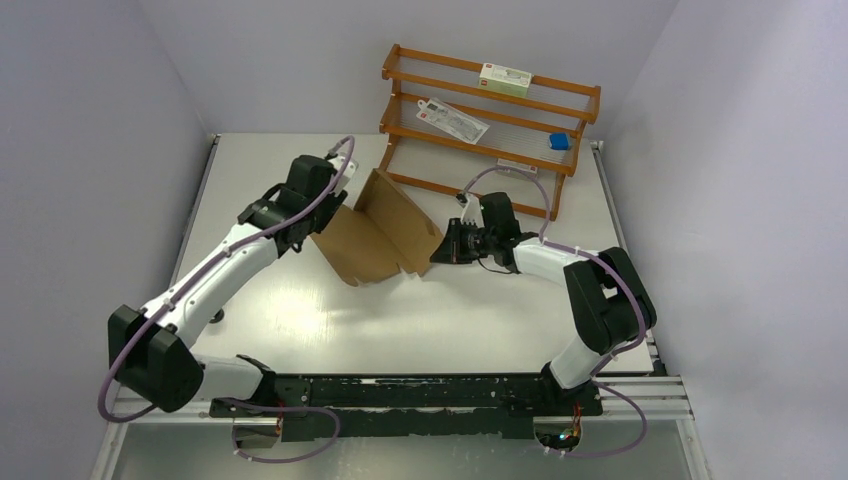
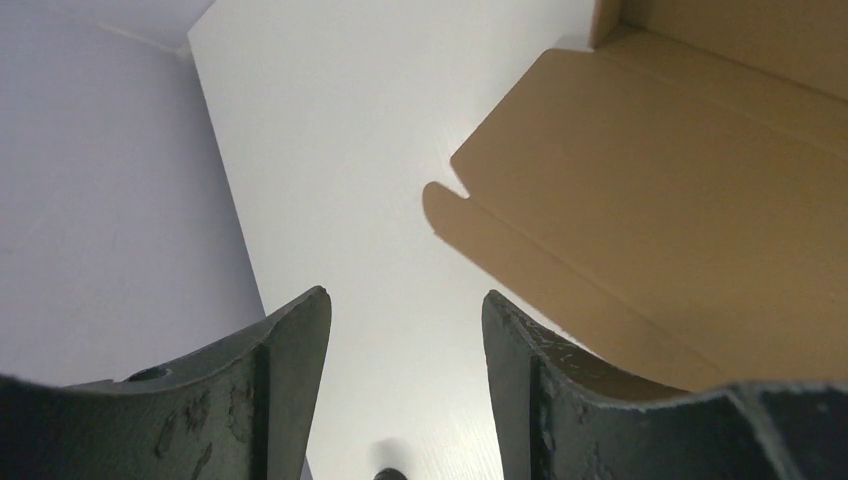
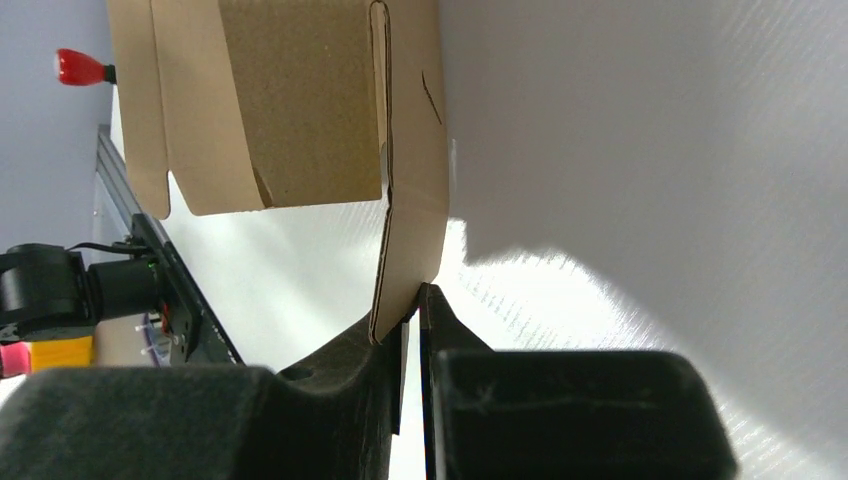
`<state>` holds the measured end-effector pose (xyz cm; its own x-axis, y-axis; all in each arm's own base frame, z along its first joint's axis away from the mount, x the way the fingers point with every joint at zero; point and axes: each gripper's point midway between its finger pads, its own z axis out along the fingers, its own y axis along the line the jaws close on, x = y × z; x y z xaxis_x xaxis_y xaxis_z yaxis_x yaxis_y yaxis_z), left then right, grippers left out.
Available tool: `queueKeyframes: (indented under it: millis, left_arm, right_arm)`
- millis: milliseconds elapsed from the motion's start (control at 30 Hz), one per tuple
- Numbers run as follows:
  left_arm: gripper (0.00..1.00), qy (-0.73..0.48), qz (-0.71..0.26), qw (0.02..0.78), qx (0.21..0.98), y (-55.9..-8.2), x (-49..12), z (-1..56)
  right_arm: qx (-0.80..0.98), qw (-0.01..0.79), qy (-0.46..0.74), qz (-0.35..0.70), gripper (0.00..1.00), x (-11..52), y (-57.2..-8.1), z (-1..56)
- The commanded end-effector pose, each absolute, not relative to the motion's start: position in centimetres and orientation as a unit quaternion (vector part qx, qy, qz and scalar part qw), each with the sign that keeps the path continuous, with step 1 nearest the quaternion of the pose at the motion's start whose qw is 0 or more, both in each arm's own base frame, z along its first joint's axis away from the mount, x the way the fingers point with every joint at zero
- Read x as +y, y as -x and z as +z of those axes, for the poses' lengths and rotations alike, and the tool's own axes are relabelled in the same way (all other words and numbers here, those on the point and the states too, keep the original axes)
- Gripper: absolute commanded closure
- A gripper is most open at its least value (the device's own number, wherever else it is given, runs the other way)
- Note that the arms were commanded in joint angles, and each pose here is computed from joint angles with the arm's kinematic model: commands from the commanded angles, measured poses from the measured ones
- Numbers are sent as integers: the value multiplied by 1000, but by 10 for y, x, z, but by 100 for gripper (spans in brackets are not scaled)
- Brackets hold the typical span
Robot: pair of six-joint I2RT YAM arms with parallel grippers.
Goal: Fold the paper box
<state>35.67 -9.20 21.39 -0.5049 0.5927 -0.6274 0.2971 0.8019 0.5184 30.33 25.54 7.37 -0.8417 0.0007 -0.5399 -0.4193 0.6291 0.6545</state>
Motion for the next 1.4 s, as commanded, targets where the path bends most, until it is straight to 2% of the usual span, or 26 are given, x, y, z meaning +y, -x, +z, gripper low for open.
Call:
queueKeyframes:
  millis: [0, 300, 700, 833, 967, 1000, 1033, 1167, 1367]
  left_arm:
    - [38, -235, 179, 451, 842, -351, -75, 224]
    - [38, -214, 176, 483, 831, -347, -67, 238]
    - [38, -184, 185, 497, 828, -352, -49, 222]
    - [38, -161, 171, 556, 798, -363, -58, 223]
    - [38, -173, 117, 630, 748, -371, -111, 227]
    - [7, -198, -437, 475, 737, -276, -282, 229]
    - [3, -212, -481, 426, 736, -253, -303, 230]
    - [3, -238, -399, 443, 767, -263, -325, 218]
    - [4, -243, -304, 454, 801, -283, -307, 198]
  right_arm:
    - [871, 257, 136, 395, 87, 259, -305, 73]
    - [869, 275, 149, 383, 87, 270, -302, 80]
    - [854, 308, 184, 378, 87, 267, -302, 84]
    - [844, 325, 188, 384, 87, 270, -304, 92]
    - [832, 346, 188, 390, 87, 274, -300, 99]
    - [830, 354, 186, 389, 86, 274, -301, 101]
    - [829, 361, 183, 385, 86, 273, -302, 102]
    - [829, 390, 181, 357, 86, 266, -307, 103]
    - [831, 398, 181, 343, 85, 262, -308, 104]
